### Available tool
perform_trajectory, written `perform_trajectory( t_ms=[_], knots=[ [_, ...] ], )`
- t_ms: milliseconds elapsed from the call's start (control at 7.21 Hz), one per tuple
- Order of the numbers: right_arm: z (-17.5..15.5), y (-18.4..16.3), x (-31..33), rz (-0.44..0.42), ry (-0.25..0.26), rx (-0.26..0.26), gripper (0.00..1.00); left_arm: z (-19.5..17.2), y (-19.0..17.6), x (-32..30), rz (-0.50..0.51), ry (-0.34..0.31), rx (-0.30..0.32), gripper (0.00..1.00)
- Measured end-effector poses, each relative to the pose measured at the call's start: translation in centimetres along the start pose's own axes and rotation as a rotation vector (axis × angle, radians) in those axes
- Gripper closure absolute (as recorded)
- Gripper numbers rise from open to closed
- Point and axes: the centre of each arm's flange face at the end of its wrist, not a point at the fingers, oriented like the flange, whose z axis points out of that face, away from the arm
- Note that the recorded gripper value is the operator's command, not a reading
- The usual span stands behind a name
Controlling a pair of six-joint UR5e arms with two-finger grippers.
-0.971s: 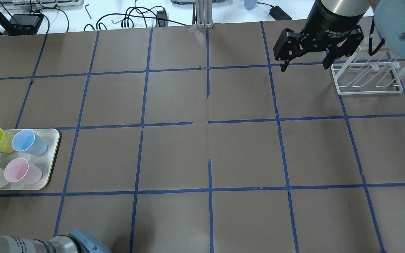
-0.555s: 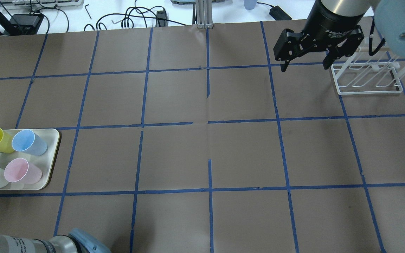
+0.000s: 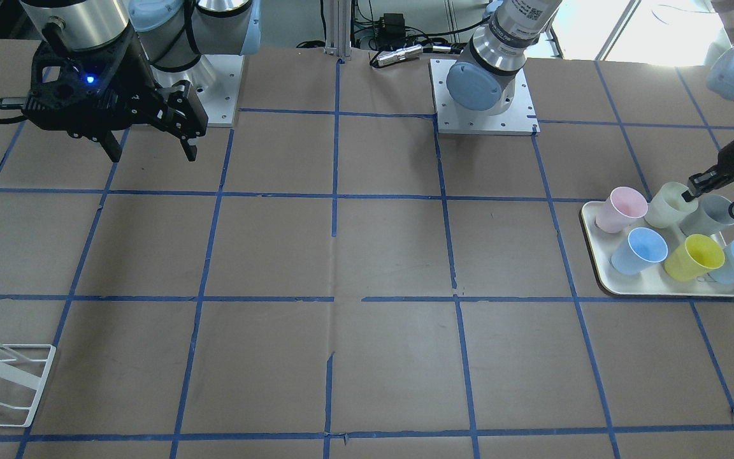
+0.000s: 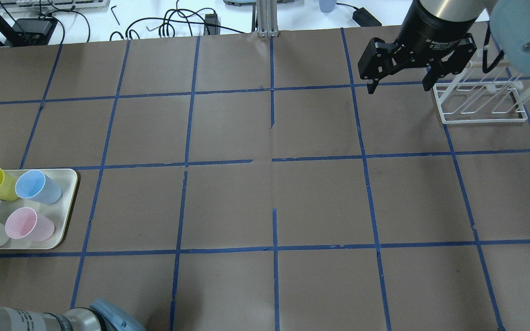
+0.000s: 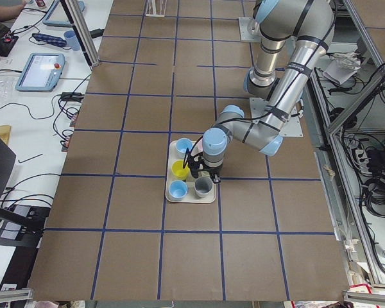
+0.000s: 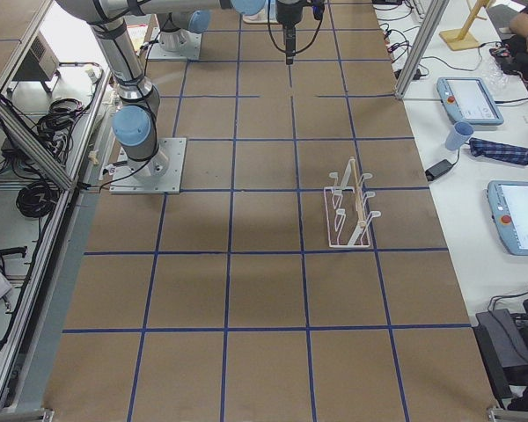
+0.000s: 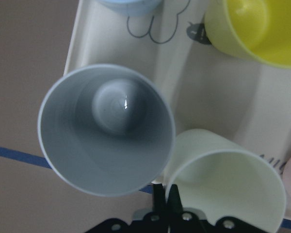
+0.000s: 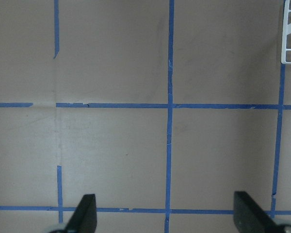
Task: Transfer IKEA cup to right arm and place on rack
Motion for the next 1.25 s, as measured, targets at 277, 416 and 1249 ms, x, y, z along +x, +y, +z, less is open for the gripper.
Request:
perform_trajectory(
  t_ms=[277, 416, 1249],
  knots=[
    [0.0, 0.0, 0.0, -0.001, 0.000, 0.001, 0.00, -1.2, 0.1, 0.2, 0.012, -0.012, 0.013, 1.00],
    [0.0, 0.0, 0.0, -0.002, 0.000, 0.002, 0.00, -2.0, 0.4, 0.4, 0.028, -0.009, 0.009, 1.00],
    [0.0, 0.0, 0.0, 0.000, 0.000, 0.003, 0.00, -16.9, -0.7, 5.0, 0.173, 0.017, -0.033, 1.00]
  ],
)
